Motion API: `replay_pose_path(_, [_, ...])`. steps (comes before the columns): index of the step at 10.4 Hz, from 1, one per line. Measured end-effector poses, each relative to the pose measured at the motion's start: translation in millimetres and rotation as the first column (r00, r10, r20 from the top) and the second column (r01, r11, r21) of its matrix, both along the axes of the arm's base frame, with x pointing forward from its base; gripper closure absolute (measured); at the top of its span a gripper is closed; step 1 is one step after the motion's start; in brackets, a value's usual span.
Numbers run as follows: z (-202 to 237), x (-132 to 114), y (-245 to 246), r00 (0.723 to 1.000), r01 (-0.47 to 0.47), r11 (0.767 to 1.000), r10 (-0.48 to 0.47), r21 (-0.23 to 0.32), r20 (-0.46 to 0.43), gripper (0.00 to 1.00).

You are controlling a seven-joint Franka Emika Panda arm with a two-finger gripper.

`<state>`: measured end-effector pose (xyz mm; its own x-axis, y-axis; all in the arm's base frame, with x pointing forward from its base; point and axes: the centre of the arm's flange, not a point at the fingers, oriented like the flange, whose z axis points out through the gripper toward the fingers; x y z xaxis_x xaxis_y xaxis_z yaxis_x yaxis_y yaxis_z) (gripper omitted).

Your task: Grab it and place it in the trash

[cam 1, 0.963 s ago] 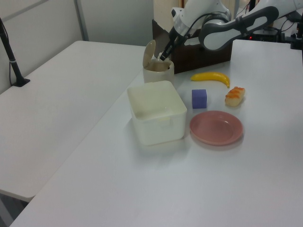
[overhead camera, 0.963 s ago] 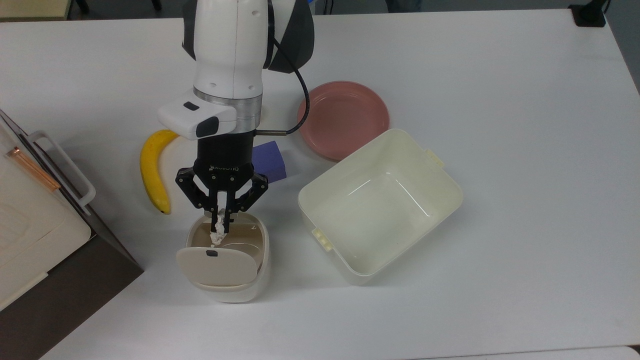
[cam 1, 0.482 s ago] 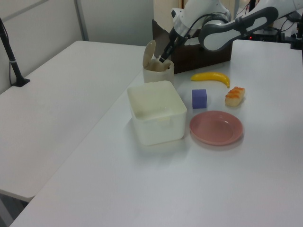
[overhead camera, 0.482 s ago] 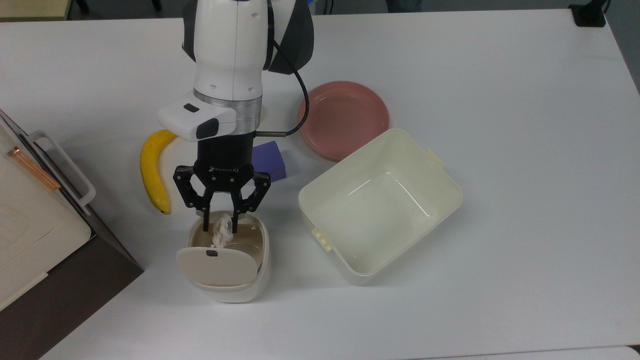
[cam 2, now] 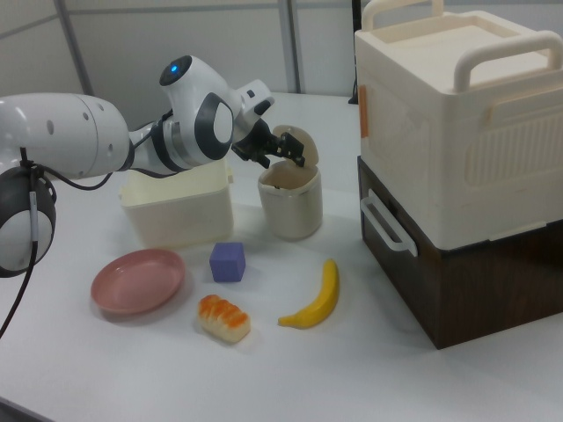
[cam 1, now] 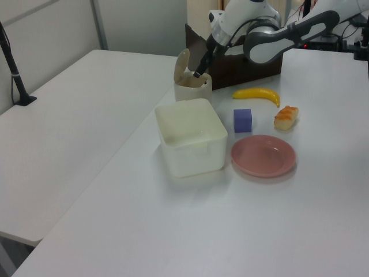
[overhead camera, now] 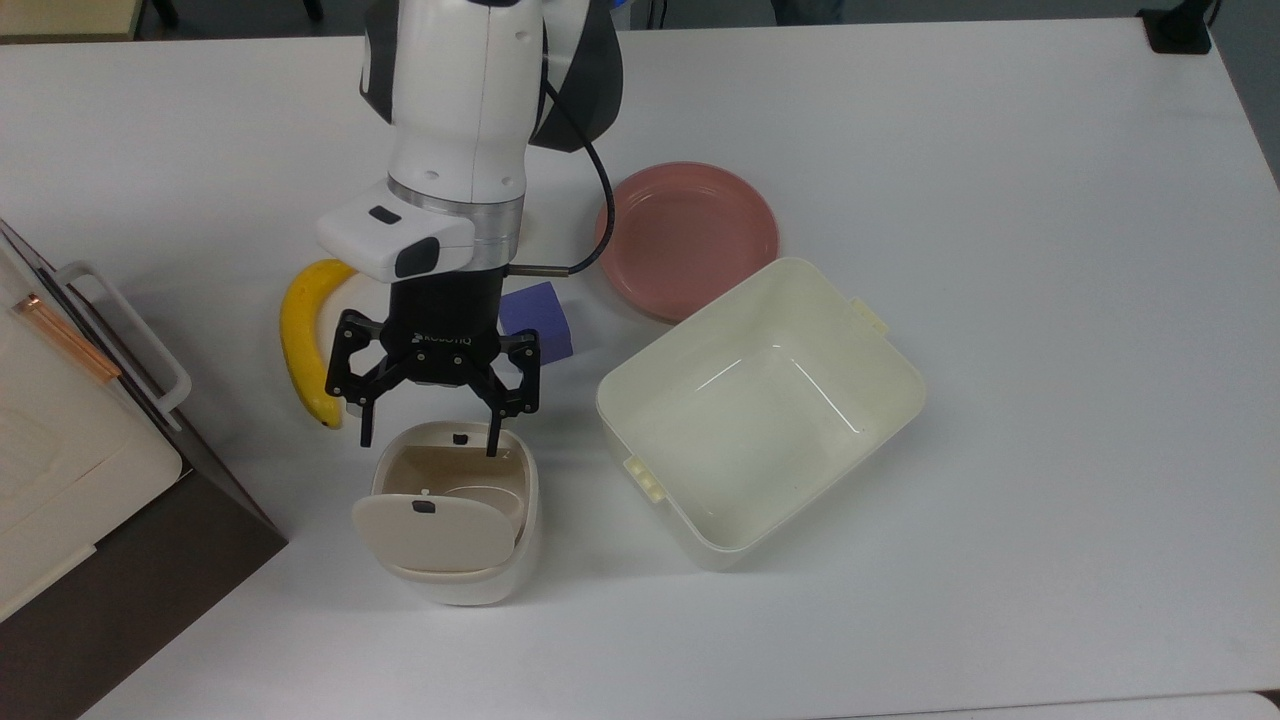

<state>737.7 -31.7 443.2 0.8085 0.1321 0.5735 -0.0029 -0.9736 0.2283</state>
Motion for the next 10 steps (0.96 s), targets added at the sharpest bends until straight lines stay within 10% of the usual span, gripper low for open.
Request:
replay_pose_path(4, [54.6, -24.0, -19.9, 0.986, 0.124, 0.992, -0.125, -0.012, -0.109, 0.0])
replay_pose_path(10, [183.2, -147.4, -1.2, 0.848, 0.29, 0.954, -0.217, 0.079, -0.484, 0.0])
